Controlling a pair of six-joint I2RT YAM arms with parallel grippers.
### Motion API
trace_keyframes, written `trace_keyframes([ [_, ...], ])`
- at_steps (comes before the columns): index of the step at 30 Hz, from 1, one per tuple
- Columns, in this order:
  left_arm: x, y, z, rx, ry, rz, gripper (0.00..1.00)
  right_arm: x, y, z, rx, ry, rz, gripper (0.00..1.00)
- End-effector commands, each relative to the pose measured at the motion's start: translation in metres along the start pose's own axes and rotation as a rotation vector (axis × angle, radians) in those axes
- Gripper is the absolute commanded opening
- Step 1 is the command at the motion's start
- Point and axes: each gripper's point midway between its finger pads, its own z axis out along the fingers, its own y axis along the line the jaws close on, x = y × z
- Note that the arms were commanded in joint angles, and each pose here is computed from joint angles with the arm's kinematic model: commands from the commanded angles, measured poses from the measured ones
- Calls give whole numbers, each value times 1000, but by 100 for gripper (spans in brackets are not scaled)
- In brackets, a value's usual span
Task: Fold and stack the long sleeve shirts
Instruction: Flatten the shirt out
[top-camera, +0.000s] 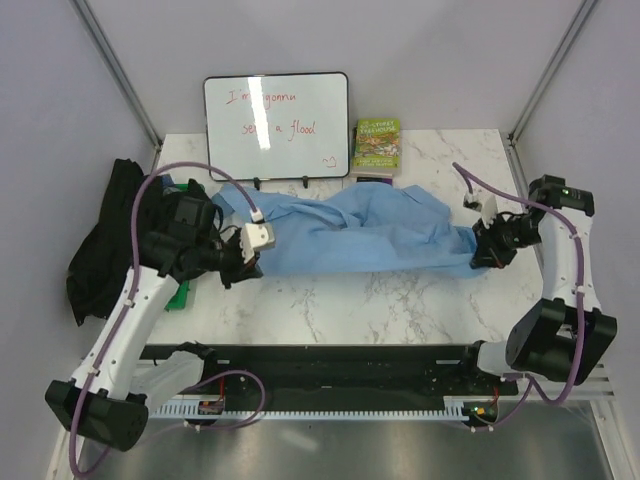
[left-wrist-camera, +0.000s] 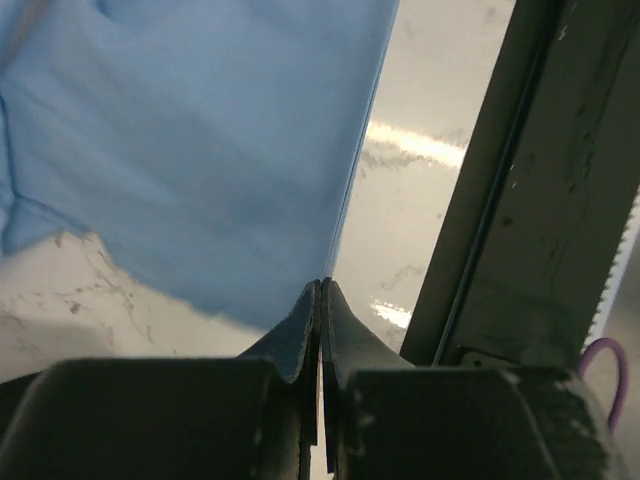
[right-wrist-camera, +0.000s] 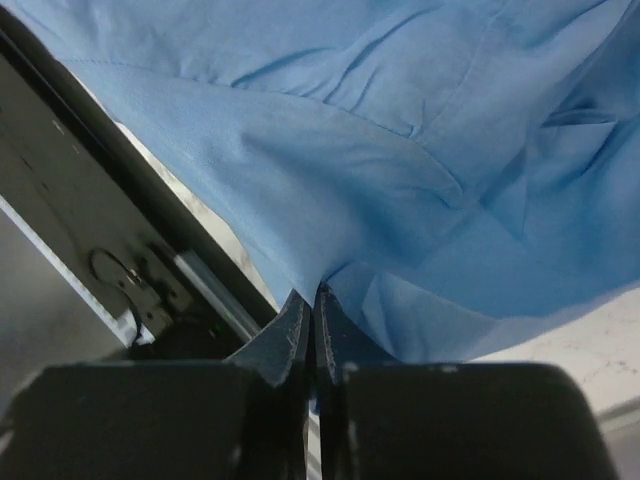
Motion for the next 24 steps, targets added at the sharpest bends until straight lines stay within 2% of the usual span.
trace_keyframes([
  [1, 93, -6, 10, -18, 260, 91, 2, 71, -16, 3, -17, 350, -91, 10],
  [3, 120, -24, 16, 47, 313, 135, 3, 105, -7, 14, -96, 498, -85, 28],
  [4, 129, -32, 16, 73, 338, 144, 8, 112, -3, 16, -124, 532, -123, 34],
  [5, 133, -38, 16, 95, 346, 156, 19, 116, 0, 17, -134, 539, -128, 50],
  [7, 135, -46, 14, 120, 340, 146, 31, 99, -3, 17, -109, 469, -139, 62],
  [8, 124, -40, 13, 100, 317, 141, 41, 74, -16, 9, -48, 409, -144, 70],
  [10, 100, -25, 18, 38, 248, 83, 52, 28, -33, 7, -14, 275, -136, 77],
  [11, 85, -12, 19, 3, 214, 68, 60, 14, -35, 8, -12, 239, -96, 83],
  [12, 78, -1, 29, -6, 203, 11, 63, 2, -41, 9, -13, 212, -87, 84],
  [16, 63, 35, 59, -14, 173, -45, 69, -67, -78, 26, -53, 58, 25, 90],
  [19, 55, 57, 89, -46, 186, -43, 70, -116, -105, 51, -93, -55, 202, 85],
  [21, 50, 65, 107, -72, 222, -11, 70, -141, -126, 65, -57, -118, 279, 82],
  [24, 51, 73, 136, -86, 281, 27, 70, -169, -162, 93, 80, -170, 271, 83],
])
